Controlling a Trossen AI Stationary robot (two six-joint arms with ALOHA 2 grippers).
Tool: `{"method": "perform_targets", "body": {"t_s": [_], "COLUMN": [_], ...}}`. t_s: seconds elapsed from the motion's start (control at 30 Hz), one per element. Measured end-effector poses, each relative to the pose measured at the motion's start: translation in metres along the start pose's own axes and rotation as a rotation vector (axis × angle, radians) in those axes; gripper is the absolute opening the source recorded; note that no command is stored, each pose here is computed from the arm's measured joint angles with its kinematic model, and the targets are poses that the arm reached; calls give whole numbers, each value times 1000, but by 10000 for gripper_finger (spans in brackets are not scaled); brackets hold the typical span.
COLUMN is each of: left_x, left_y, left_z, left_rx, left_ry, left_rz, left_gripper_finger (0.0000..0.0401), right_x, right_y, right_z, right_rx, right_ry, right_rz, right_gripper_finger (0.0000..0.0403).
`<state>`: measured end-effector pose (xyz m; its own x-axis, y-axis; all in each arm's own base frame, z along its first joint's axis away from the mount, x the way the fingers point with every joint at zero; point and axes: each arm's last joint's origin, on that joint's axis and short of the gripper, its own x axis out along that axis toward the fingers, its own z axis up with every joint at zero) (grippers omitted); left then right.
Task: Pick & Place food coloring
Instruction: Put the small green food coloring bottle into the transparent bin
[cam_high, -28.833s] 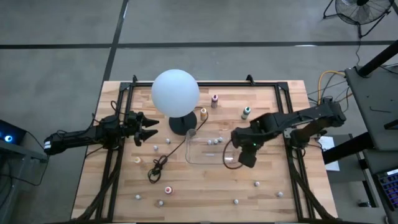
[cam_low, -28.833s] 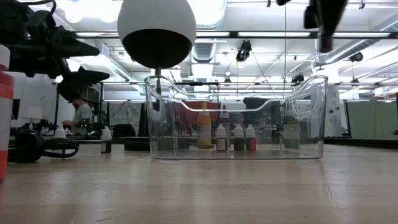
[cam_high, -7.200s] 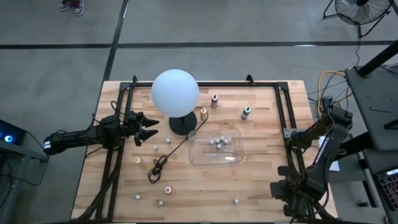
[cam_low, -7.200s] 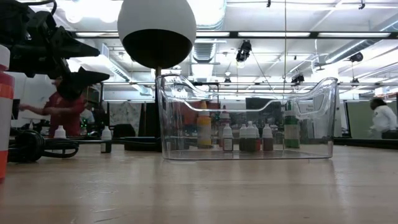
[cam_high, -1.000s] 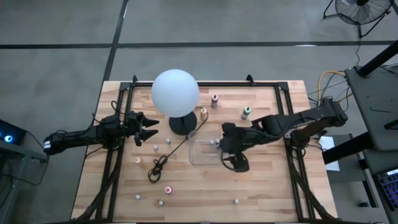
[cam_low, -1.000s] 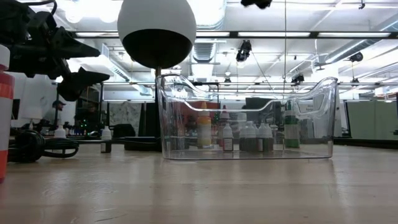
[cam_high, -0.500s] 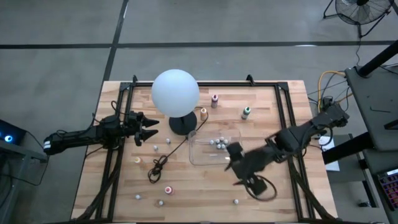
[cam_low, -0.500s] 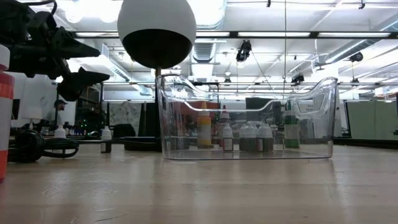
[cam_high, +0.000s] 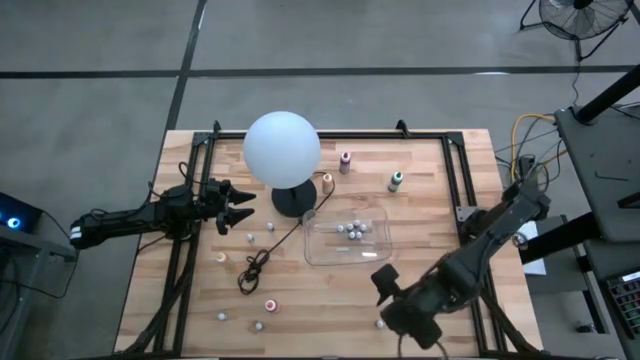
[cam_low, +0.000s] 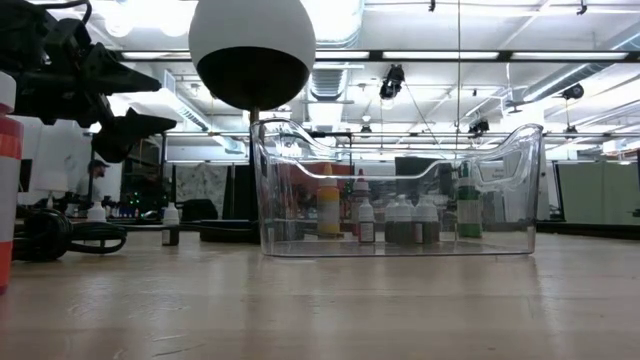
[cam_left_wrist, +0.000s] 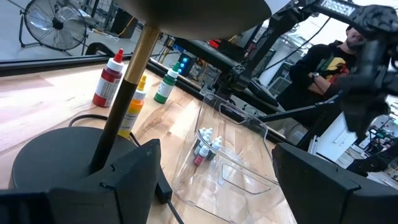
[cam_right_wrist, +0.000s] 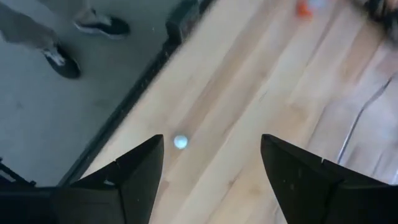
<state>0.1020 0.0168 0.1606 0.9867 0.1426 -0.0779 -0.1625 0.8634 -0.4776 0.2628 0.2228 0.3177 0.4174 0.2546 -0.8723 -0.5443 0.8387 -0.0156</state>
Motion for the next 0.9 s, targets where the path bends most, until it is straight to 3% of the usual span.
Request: {"method": "perform_targets", "body": {"t_s": [0.3,0.9], "left_x": [0,0], "left_y": [0,0], "left_z": [0,0], "left_rx": [0,0], "left_ry": [0,-1], "left_rz": [-1,-1], "left_gripper_finger": [279,279], "right_x": [42,131], "right_y": [23,28], "right_z": [1,-21], "right_rx": [-3,-2], "right_ry": [92,320], "right_rz": [20,-21], "right_gripper_finger": [260,260]}}
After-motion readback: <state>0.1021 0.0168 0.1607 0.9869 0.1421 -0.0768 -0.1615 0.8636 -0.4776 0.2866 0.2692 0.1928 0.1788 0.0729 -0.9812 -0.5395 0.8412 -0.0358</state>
